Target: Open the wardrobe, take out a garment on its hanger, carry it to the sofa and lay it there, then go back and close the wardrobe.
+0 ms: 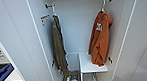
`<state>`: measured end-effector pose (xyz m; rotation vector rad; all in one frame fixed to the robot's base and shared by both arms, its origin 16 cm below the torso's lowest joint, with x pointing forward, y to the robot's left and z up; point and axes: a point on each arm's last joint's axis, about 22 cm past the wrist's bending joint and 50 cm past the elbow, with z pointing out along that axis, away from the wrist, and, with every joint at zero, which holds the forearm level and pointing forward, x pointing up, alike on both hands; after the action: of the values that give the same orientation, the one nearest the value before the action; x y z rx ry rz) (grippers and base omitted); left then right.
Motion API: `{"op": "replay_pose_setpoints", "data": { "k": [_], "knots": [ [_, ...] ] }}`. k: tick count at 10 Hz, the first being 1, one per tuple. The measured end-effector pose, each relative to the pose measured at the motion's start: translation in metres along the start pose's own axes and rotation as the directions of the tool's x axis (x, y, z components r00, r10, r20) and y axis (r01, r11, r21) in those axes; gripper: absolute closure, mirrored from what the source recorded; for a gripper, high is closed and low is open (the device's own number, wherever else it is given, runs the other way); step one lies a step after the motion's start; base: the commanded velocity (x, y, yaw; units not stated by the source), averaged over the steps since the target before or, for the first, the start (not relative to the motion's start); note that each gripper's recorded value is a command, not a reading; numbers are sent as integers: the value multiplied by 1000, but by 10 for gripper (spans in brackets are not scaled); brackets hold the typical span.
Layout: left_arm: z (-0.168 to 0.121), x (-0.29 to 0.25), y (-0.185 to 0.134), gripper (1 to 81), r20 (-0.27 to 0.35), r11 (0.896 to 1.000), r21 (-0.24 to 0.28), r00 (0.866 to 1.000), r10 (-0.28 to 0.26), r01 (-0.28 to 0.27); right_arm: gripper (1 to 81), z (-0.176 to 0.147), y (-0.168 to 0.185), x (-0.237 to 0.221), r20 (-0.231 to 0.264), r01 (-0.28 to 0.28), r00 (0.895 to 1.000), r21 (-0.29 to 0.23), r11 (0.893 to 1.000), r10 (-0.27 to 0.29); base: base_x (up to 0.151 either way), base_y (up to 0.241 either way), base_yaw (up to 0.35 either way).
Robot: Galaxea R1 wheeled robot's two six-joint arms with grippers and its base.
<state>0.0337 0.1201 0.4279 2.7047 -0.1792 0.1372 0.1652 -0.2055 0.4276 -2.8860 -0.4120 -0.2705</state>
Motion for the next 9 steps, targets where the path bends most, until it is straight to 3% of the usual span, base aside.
{"op": "replay_pose_setpoints", "data": {
  "k": [2, 5, 9],
  "knots": [
    [-3, -15, -4, 10, 17, 1000, 5, 1000, -6, 6, 10, -3, -8, -68, 78, -102, 992, 14, 995, 100, 0, 0, 0],
    [-7, -25, -15, 10, 28, 1000, 19, 1000, -9, 8, 10, -13, -29, -136, 131, -234, 965, 47, 971, 227, 0, 0, 0],
    [-17, -82, -4, 10, 59, 1000, -18, 998, 21, -20, 10, -33, -59, -206, 189, -323, 935, 99, 941, 301, 0, 0, 0]
  ]
}}
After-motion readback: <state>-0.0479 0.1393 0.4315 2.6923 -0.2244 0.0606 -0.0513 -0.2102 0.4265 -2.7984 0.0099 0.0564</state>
